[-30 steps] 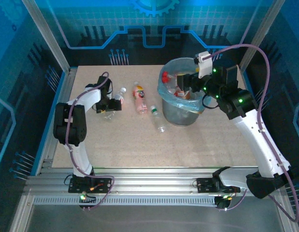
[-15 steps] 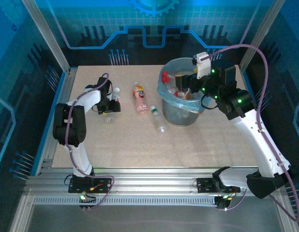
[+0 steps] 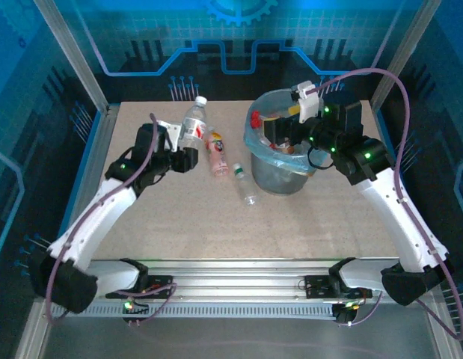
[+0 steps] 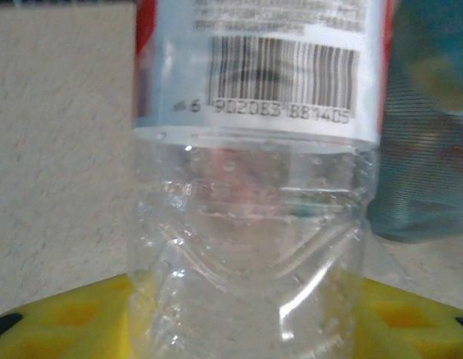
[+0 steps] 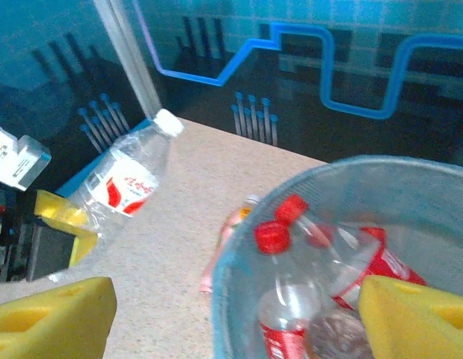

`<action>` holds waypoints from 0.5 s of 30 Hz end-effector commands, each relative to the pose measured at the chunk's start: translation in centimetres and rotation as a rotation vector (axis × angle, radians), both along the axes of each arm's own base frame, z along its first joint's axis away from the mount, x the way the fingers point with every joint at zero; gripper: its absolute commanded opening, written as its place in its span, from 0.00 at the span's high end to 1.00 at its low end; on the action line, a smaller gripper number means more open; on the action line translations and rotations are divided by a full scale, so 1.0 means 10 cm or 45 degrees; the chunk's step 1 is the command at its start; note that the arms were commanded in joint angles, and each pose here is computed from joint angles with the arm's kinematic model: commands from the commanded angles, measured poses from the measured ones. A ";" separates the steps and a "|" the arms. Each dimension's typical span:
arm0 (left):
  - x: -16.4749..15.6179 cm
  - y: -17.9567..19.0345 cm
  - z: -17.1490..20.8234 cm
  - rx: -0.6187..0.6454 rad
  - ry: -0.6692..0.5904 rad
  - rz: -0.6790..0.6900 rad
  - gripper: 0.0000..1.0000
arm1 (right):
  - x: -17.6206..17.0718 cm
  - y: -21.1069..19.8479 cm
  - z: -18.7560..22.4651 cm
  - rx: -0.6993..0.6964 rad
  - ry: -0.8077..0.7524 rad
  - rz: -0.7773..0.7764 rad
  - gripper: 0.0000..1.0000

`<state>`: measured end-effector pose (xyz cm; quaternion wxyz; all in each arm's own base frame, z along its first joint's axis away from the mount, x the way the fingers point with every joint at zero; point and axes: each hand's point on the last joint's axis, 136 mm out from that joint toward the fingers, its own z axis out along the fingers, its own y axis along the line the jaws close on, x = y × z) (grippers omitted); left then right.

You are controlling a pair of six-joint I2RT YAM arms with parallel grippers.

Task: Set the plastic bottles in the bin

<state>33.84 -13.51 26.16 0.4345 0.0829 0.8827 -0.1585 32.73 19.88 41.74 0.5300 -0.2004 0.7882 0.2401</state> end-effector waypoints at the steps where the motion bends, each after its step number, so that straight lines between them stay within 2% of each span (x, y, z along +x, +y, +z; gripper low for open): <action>1: -0.28 -0.38 0.46 -0.106 -0.260 -0.245 0.47 | -0.17 0.31 0.21 0.140 -0.040 0.233 0.14; 6: -0.68 -0.70 0.78 -0.227 -0.389 -0.478 0.48 | -0.31 0.49 0.38 0.250 -0.047 0.381 0.14; 15: -1.02 -1.06 0.93 -0.265 -0.476 -0.686 0.48 | -0.34 0.74 0.50 0.335 0.019 0.491 0.11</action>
